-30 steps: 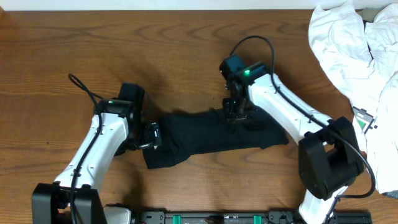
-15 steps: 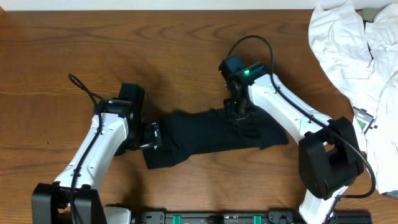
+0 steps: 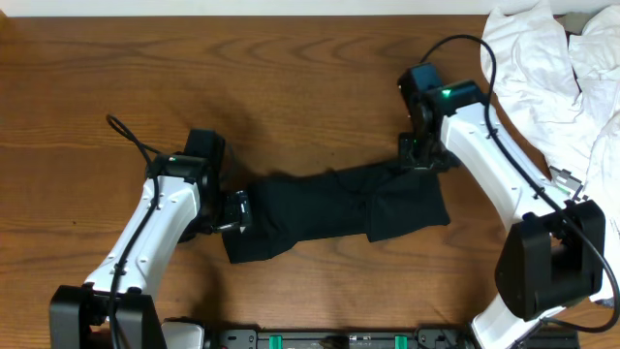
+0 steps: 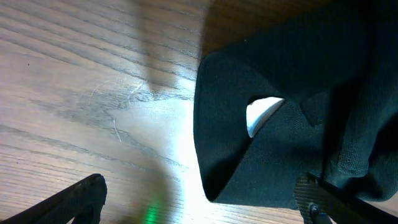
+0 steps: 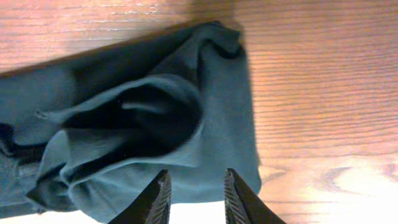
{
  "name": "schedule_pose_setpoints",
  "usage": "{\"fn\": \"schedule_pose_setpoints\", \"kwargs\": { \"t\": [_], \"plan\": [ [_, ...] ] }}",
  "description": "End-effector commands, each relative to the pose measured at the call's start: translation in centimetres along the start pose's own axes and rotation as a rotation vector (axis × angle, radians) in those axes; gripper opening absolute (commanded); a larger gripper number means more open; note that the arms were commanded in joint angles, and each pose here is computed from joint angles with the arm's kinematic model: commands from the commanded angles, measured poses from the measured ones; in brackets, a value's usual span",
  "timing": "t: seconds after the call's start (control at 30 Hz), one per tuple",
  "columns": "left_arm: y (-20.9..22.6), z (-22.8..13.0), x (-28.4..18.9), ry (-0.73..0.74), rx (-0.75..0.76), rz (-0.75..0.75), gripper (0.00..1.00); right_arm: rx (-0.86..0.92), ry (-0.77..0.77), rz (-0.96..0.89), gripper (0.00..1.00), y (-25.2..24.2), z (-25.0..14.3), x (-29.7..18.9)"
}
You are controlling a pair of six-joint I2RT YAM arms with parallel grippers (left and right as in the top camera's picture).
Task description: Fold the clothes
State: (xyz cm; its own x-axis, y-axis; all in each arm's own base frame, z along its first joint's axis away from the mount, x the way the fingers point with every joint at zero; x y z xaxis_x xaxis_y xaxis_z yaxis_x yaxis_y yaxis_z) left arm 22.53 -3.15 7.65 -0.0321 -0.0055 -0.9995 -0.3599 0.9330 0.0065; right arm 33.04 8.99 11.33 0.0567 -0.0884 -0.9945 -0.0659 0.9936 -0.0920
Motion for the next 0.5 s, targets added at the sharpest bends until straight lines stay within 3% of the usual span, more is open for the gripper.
{"fn": "schedule_pose_setpoints", "kwargs": {
  "t": [0.0,0.2,0.47],
  "plan": [
    [-0.2,0.6,-0.9,-0.031,-0.007,-0.016,0.98,0.000,-0.006,0.006,0.29,0.0,0.0,0.3],
    [-0.2,0.6,-0.9,-0.031,-0.007,-0.016,0.98,-0.006,0.012,0.015,0.36,0.3,-0.7,1.8],
    [-0.2,0.6,-0.9,-0.031,-0.007,-0.016,0.98,-0.004,-0.019,0.059,0.37,1.1,-0.5,3.6]
  ]
}}
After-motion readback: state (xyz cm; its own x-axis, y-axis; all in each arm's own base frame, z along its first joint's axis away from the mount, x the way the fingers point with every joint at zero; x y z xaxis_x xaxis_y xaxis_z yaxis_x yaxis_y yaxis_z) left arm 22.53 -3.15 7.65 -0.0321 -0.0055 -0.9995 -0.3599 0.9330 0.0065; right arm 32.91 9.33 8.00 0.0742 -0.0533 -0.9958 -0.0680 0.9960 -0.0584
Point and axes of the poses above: each gripper's point midway between its finger pads, its own x axis out along the fingers, its own y axis along the line the jaws close on, z = x × y, the point moved 2 cm from there along -x, back along the fingers, and after that the axes turned 7 degrees about -x, right-handed, at the moved point
